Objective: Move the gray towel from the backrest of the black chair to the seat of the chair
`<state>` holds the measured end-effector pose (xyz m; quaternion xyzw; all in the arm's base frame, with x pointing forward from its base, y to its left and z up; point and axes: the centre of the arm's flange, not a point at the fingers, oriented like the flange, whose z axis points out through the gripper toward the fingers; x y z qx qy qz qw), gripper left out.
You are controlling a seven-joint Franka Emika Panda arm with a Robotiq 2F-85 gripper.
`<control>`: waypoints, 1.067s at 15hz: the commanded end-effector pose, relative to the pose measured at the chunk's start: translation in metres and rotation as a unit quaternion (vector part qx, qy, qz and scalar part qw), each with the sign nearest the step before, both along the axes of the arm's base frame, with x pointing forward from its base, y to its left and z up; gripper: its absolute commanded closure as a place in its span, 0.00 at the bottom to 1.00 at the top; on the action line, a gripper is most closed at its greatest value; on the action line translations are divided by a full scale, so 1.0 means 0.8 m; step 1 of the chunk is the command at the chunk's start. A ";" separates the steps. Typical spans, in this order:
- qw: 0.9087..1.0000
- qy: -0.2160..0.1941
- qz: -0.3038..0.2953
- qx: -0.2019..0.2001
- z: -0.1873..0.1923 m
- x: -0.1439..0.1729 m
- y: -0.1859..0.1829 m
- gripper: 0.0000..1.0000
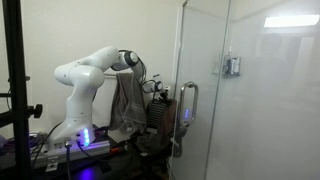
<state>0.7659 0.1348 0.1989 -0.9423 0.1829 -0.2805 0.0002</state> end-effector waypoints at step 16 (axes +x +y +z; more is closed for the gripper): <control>0.979 -0.174 0.014 0.107 0.358 -0.110 -0.052 0.98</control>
